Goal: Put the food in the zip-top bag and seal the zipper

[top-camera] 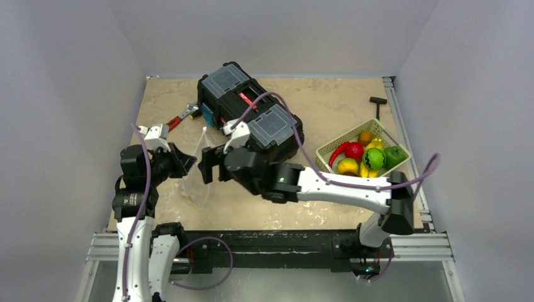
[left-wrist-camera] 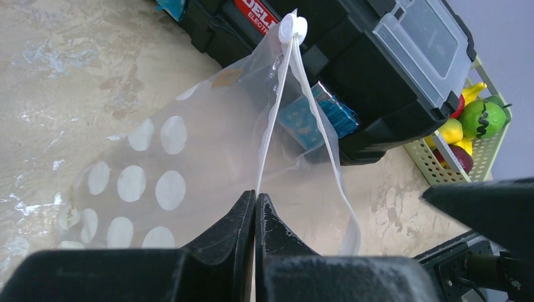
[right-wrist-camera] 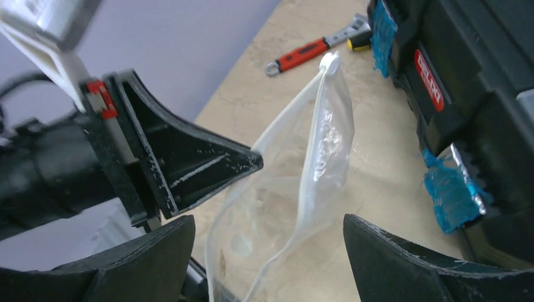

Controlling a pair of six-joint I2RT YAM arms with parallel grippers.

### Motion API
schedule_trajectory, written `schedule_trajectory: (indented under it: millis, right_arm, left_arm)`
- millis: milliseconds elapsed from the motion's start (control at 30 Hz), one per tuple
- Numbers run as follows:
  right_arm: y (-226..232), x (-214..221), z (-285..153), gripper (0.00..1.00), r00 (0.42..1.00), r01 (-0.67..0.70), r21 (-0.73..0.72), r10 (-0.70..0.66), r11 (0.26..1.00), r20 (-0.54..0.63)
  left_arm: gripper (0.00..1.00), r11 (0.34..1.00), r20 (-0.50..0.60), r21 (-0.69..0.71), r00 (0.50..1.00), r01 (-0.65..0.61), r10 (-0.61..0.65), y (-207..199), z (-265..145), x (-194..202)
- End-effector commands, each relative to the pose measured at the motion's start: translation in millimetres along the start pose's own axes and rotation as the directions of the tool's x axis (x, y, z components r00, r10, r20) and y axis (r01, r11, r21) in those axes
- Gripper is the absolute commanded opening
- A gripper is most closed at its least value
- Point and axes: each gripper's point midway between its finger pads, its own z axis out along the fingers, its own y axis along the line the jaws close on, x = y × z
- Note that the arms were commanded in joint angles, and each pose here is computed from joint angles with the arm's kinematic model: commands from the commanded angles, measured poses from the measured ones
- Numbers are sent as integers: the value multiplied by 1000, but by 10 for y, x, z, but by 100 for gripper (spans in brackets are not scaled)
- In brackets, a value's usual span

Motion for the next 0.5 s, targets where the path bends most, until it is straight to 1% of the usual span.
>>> schedule_trajectory:
  millis: [0,33,133,300,333,400,467]
  right_arm:
    - [-216,60,146,86,996,33,266,-52,963,66]
    - [-254,109,167,86,997,42,290,-61,956,57]
    - [-306,169,220,72,992,89,306,-112,948,58]
    - [-386,343,302,66,987,147,336,-158,930,7]
    - [-407,382,313,63,987,149,343,-159,927,0]
    - [-379,445,354,50,986,161,326,-165,932,-16]
    - [-337,442,378,44,984,174,306,-177,936,-17]
  left_arm:
    - [0,998,14,38,999,-41,40,-79,18,-88]
    - [0,998,14,35,999,-43,42,-78,14,-86]
    - [0,998,19,32,999,-49,48,-82,3,-86]
    - [0,999,14,15,999,-51,51,-61,2,-87]
    - [0,999,11,11,999,-51,51,-56,-1,-82]
    - [0,999,11,-5,999,-52,52,-35,-1,-78]
    - [0,998,7,-34,998,-54,55,6,2,-74]
